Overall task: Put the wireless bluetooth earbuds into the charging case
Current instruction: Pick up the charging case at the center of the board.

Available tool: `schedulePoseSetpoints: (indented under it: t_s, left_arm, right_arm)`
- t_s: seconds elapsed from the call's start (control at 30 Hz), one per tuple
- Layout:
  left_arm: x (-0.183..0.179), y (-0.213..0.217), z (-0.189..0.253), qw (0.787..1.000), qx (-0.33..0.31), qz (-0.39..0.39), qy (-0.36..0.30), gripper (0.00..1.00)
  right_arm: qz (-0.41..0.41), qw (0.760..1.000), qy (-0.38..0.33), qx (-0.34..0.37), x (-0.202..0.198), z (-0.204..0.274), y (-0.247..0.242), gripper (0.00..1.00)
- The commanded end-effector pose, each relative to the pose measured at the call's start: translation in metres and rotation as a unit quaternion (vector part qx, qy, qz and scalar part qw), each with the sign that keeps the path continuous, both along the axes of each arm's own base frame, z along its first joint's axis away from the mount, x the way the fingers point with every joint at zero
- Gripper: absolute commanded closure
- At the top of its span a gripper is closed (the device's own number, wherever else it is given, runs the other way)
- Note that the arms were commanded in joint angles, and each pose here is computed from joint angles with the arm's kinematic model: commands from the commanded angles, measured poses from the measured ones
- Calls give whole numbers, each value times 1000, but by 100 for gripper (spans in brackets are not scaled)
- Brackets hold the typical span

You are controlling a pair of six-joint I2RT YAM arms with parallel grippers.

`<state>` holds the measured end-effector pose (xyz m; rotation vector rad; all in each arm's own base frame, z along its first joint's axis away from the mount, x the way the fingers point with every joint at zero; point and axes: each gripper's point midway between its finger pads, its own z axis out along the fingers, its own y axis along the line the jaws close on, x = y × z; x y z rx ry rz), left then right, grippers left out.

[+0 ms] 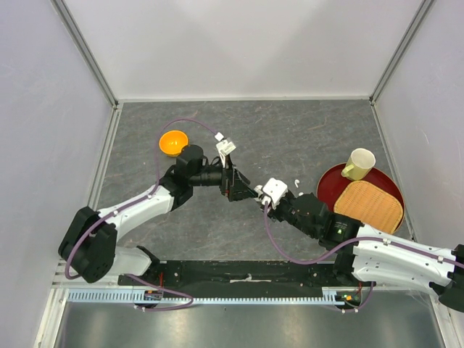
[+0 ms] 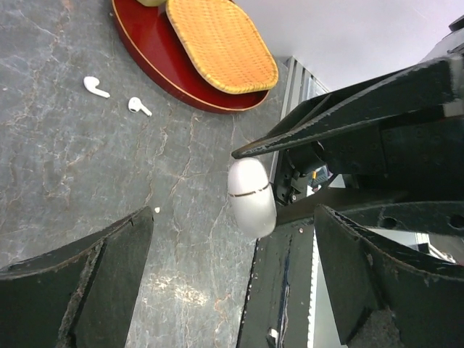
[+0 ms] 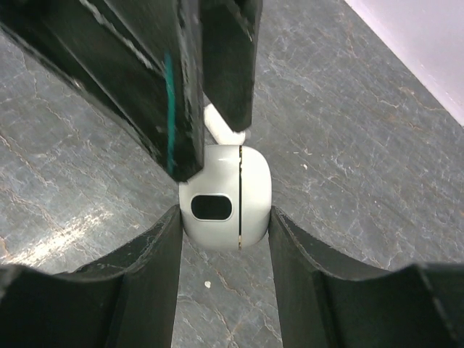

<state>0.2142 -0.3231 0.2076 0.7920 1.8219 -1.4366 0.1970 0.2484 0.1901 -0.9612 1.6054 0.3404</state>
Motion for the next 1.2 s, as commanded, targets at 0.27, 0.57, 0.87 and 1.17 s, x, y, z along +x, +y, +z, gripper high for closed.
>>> schedulePoseSetpoints:
  t_s: [0.27, 0.57, 0.87, 1.17]
  left_arm:
    - [-3, -35, 4, 999, 6, -32, 19, 18]
    - [-10, -38, 2, 998, 7, -57, 23, 44]
    - [-16, -42, 1, 997, 7, -76, 22, 92]
    - [2, -33, -6, 1000, 22, -6, -16, 98]
  right_arm:
    - [8, 998, -29, 49, 1, 32, 7, 100]
    - [1, 998, -28, 49, 2, 30, 5, 100]
    - [-3, 998, -27, 55, 3, 32, 6, 100]
    - [-39, 994, 1, 99, 6, 48, 2, 26]
